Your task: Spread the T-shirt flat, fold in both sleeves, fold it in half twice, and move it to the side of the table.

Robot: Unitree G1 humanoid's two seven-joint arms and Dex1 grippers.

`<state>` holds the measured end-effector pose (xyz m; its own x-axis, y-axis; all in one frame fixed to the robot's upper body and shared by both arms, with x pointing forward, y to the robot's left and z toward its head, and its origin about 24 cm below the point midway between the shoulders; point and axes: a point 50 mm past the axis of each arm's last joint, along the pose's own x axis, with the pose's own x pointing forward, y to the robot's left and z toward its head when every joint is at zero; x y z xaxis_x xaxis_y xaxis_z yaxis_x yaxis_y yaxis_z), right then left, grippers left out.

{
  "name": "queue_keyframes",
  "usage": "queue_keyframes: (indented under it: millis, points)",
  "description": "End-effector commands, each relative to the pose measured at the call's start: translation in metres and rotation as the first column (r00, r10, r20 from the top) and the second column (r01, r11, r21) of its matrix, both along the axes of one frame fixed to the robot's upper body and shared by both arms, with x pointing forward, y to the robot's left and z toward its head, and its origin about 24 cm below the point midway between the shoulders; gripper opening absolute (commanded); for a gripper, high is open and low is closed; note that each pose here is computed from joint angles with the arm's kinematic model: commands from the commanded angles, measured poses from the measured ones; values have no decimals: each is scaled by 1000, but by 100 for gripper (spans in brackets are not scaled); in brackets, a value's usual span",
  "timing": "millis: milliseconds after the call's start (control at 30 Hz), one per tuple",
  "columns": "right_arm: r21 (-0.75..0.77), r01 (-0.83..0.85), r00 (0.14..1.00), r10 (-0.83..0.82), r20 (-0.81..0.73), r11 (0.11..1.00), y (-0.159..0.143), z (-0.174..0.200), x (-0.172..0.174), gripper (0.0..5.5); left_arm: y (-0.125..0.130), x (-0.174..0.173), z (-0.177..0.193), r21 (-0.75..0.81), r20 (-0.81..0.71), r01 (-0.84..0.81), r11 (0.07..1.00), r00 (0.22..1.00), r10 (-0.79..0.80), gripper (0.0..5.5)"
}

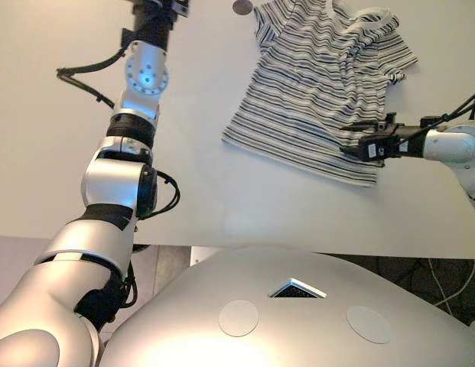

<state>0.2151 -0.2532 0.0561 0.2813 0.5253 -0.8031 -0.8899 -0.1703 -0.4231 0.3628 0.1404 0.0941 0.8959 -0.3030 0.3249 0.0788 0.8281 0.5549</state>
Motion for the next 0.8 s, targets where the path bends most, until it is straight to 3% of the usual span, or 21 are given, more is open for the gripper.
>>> queue_keyframes:
  millis: [33,233,367,500,567,667,800]
  points:
    - [-207,15,943,-83,-323,978,-47,-38,-54,231,-33,4,-4,159,-40,111,981,994,-106,359]
    - [-156,98,960,-135,-246,983,-61,-23,-43,231,-71,-1,-13,287,-75,228,930,974,-216,359]
    - [124,157,986,-147,-85,980,-43,18,-7,231,-92,-13,-28,337,-100,305,891,952,-288,359]
    - [516,52,998,-56,-9,855,-21,75,-1,231,-91,-17,-41,341,-151,306,889,951,-270,359]
    - [641,-14,999,-16,41,767,-14,101,-2,231,-86,-18,-48,344,-186,296,891,952,-244,359]
    - [753,-98,990,-13,141,651,-3,128,1,231,-79,-24,-67,372,-263,298,879,942,-208,359]
    - [794,-119,977,-72,201,596,4,138,9,231,-71,-40,-96,434,-347,329,839,920,-182,359]
